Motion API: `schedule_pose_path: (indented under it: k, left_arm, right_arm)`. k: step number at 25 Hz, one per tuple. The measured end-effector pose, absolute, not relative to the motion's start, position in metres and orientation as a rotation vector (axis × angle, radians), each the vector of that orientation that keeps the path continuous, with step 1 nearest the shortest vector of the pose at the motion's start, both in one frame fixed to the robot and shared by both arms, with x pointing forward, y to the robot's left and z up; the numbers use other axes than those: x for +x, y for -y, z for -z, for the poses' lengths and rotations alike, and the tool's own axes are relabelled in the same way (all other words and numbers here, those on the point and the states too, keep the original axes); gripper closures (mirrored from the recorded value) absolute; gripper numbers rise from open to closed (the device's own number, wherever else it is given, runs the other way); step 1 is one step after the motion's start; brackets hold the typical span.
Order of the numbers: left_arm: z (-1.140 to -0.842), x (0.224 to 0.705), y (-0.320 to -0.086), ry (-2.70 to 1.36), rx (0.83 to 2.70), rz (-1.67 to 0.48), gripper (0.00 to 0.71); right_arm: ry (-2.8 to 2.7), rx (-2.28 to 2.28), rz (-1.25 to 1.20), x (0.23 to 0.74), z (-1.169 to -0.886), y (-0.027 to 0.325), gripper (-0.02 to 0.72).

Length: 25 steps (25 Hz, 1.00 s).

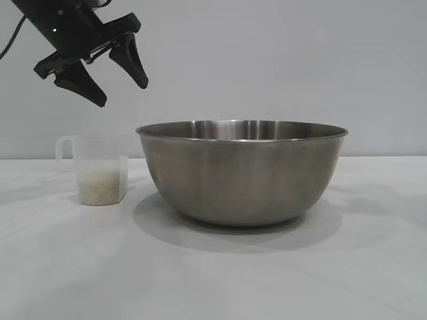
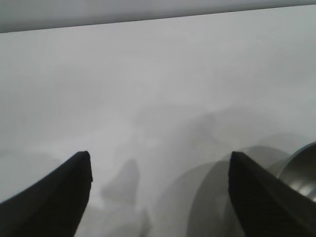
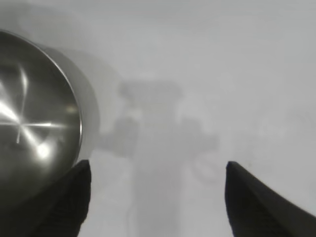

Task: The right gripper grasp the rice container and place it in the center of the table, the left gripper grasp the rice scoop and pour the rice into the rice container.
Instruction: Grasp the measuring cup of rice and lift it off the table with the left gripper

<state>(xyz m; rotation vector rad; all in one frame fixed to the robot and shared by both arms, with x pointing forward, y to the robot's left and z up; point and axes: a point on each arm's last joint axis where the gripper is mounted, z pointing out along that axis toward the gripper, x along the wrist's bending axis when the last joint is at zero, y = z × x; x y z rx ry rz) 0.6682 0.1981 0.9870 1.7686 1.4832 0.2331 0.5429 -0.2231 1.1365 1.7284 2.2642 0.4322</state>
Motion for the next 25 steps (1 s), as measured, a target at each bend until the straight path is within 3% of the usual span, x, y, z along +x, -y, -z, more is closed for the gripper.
schedule_pose_path:
  k: [7,14,25]
  left_arm:
    - [-0.987,0.668,-0.198,-1.483,1.769,-0.233,0.203]
    - [-0.987,0.668,-0.198,-1.483,1.769,-0.233,0.203]
    - [-0.987,0.668,-0.198,-1.483,1.769,-0.233,0.203]
  right_arm:
    - [-2.187,1.669,-0.525,0.456,-1.164,0.247,0.219]
    - [-2.096,1.606,-0.653,0.365,-1.165,0.27,0.219]
    - [-2.025,1.541,-0.898,0.255,-1.097,0.289,0.219]
